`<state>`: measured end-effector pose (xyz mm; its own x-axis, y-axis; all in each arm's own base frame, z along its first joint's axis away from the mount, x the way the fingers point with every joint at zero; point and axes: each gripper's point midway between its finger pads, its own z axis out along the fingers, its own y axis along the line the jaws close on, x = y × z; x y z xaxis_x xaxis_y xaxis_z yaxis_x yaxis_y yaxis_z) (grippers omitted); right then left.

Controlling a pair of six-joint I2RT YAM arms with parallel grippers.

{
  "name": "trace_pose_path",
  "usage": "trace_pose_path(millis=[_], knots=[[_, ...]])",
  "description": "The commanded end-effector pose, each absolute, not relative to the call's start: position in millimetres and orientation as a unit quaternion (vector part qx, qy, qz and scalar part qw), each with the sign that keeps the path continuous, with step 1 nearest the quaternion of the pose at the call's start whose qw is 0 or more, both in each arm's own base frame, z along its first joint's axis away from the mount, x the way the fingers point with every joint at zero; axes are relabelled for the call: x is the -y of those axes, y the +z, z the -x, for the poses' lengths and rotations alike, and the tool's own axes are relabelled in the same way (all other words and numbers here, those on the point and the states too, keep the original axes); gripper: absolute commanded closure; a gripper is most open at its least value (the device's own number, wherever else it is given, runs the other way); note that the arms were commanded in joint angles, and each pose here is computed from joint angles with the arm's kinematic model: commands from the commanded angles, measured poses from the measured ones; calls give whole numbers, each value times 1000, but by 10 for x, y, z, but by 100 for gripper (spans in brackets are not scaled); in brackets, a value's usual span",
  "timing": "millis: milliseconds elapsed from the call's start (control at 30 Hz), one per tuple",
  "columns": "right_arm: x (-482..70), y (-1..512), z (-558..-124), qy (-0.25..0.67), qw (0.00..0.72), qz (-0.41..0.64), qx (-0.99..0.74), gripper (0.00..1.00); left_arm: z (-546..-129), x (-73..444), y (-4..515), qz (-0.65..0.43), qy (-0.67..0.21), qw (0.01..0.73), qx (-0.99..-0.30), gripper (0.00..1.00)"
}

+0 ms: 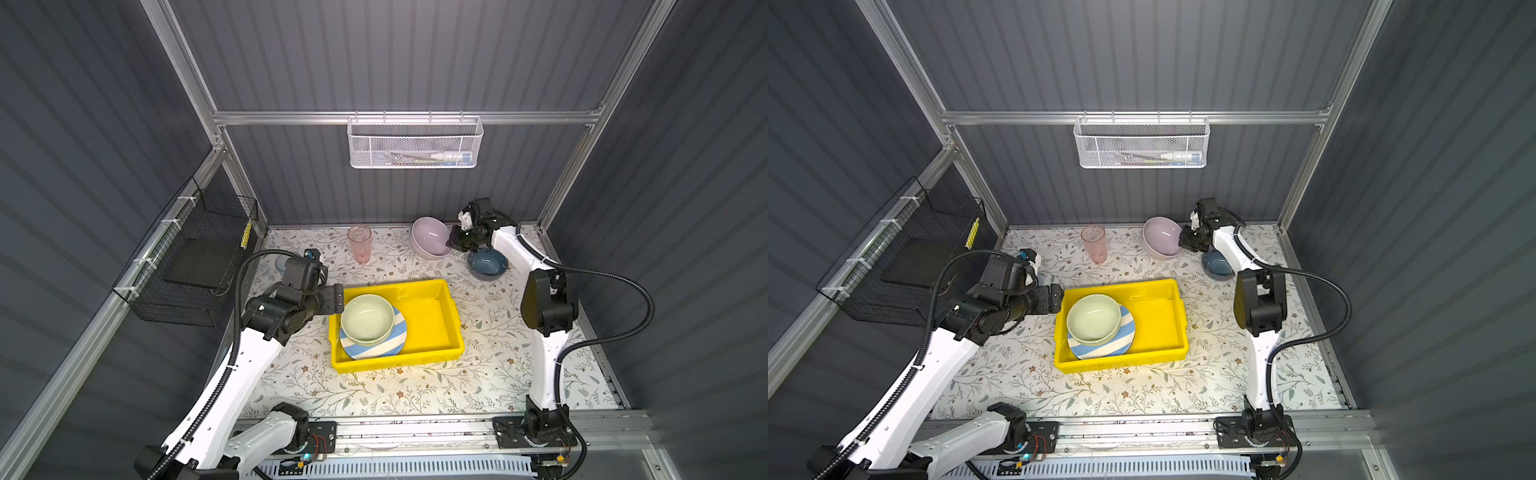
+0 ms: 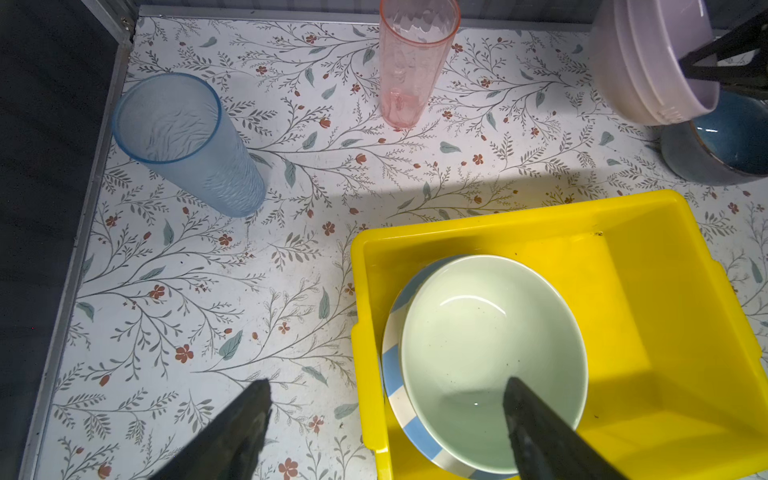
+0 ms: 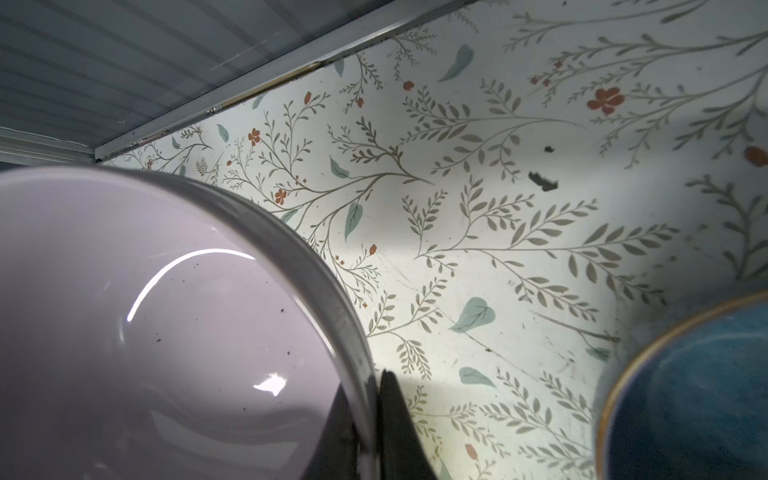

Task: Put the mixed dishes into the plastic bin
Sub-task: 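Close the right gripper on the lilac bowl's rim and lift it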

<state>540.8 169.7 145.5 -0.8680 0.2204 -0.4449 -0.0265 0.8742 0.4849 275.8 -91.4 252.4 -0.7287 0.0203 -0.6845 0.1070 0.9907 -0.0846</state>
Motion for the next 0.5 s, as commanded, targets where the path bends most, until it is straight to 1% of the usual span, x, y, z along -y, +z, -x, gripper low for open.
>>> trace_pose_path(millis=[0, 133, 233, 467], knots=[[-1837, 2148, -5293, 297, 295, -8, -908, 100, -2695, 831, 2493, -29, -45, 360, -931, 11], [-1922, 2446, -5056, 303, 300, 22, -904, 100, -2689, 810, 2459, -32, -38, 359, -932, 10], [-2050, 2584, -4857, 292, 305, 54, -905, 100, -2693, 805, 2423, -33, -35, 358, -933, 10], [-2612, 2776, -4273, 276, 297, 163, -899, 100, -2656, 725, 2366, -28, -16, 355, -934, 9]])
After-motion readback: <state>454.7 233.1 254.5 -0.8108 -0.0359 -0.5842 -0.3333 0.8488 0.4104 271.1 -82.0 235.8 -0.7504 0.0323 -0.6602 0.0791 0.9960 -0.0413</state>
